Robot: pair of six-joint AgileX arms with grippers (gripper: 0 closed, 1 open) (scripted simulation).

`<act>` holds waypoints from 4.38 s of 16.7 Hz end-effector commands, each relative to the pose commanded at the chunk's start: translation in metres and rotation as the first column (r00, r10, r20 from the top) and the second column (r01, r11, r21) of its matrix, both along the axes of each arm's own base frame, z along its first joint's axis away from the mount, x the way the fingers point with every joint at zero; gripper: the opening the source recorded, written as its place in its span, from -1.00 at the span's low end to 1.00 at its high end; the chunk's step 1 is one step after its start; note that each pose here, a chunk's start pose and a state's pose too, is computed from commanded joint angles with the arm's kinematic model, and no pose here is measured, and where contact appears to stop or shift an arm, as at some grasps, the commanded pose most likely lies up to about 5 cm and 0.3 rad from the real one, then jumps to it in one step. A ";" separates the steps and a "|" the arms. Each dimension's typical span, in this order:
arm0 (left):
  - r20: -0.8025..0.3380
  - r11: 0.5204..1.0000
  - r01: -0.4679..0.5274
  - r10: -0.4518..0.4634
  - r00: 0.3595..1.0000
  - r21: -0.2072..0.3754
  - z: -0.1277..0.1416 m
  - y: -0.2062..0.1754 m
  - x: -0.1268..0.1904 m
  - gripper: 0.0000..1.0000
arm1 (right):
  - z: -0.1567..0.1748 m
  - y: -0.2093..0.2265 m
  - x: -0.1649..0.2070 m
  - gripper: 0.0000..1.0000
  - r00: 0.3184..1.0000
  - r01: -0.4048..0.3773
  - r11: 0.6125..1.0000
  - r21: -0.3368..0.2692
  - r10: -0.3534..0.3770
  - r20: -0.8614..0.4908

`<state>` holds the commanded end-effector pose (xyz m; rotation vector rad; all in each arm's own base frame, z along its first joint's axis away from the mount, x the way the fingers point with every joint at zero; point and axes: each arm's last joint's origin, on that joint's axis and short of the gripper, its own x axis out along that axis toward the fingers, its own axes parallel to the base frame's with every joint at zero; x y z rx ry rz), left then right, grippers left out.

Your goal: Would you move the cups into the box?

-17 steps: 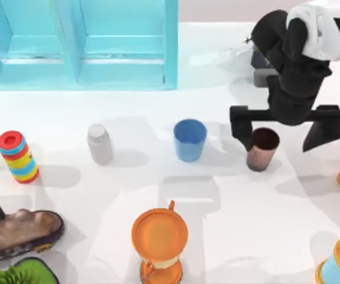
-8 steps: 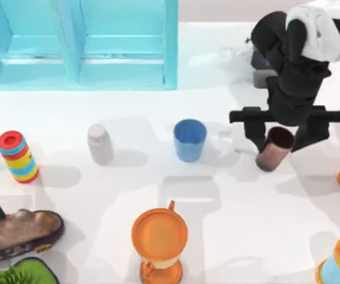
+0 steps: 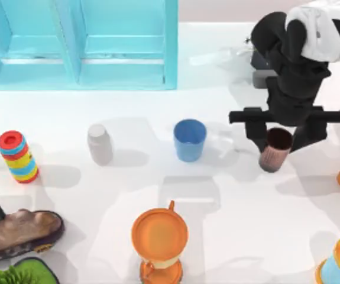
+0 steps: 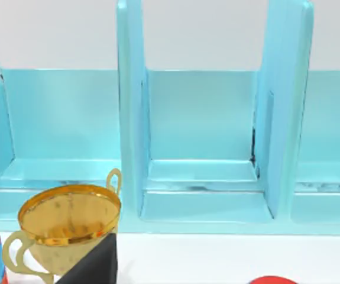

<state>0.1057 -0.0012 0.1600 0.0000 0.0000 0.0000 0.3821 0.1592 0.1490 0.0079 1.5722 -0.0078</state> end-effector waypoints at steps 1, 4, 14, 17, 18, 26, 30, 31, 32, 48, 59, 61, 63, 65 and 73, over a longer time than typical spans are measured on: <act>0.000 1.000 0.000 0.000 1.000 0.000 0.000 0.000 0.000 1.00 | 0.000 0.000 0.000 -1.00 1.000 0.000 1.000 0.000 0.000 0.000; 0.000 1.000 0.000 0.000 1.000 0.000 0.000 0.000 0.000 1.00 | 0.000 0.000 0.000 -1.00 1.000 0.000 1.000 0.000 0.000 0.000; 0.000 1.000 0.000 0.000 1.000 0.000 0.000 0.000 0.000 1.00 | 0.071 -0.045 0.026 -1.00 0.987 -0.009 0.995 0.096 -0.007 0.163; 0.000 1.000 0.000 0.000 1.000 0.000 0.000 0.000 0.000 1.00 | 0.103 -0.071 0.014 -1.00 0.990 -0.029 0.996 0.083 0.017 0.143; 0.000 1.000 0.000 0.000 1.000 0.000 0.000 0.000 0.000 1.00 | 0.106 -0.079 0.009 -1.00 0.994 -0.024 0.998 0.065 0.017 0.109; 0.000 1.000 0.000 0.000 1.000 0.000 0.000 0.000 0.000 1.00 | 0.100 -0.099 0.000 -1.00 1.000 0.001 1.000 0.002 -0.001 0.002; 0.000 1.000 0.000 0.000 1.000 0.000 0.000 0.000 0.000 1.00 | 0.119 -0.116 0.002 -1.00 0.994 -0.026 0.998 0.051 0.021 0.104; 0.000 1.000 0.000 0.000 1.000 0.000 0.000 0.000 0.000 1.00 | 0.128 -0.130 0.000 -1.00 0.989 -0.035 0.998 0.060 0.026 0.148; 0.000 1.000 0.000 0.000 1.000 0.000 0.000 0.000 0.000 1.00 | 0.138 -0.148 -0.005 -1.00 0.981 -0.041 0.997 0.060 0.029 0.191; 0.000 1.000 0.000 0.000 1.000 0.000 0.000 0.000 0.000 1.00 | 0.143 -0.301 -0.169 -1.00 1.000 0.001 1.000 -0.030 0.000 0.028; 0.000 1.000 0.000 0.000 1.000 0.000 0.000 0.000 0.000 1.00 | 0.078 -0.302 -0.168 -1.00 1.000 0.001 1.000 -0.030 0.000 0.028; 0.000 1.000 0.000 0.000 1.000 0.000 0.000 0.000 0.000 1.00 | 0.078 -0.302 -0.168 -1.00 1.000 0.001 1.000 -0.030 0.000 0.028; 0.000 1.000 0.000 0.000 1.000 0.000 0.000 0.000 0.000 1.00 | 0.078 -0.302 -0.168 -0.85 1.000 0.001 1.000 -0.030 0.000 0.028; 0.000 1.000 0.000 0.000 1.000 0.000 0.000 0.000 0.000 1.00 | 0.078 -0.302 -0.168 -0.55 1.000 0.001 1.000 -0.030 0.000 0.028; 0.000 1.000 0.000 0.000 1.000 0.000 0.000 0.000 0.000 1.00 | 0.078 -0.302 -0.168 0.66 1.000 0.001 1.000 -0.030 0.000 0.028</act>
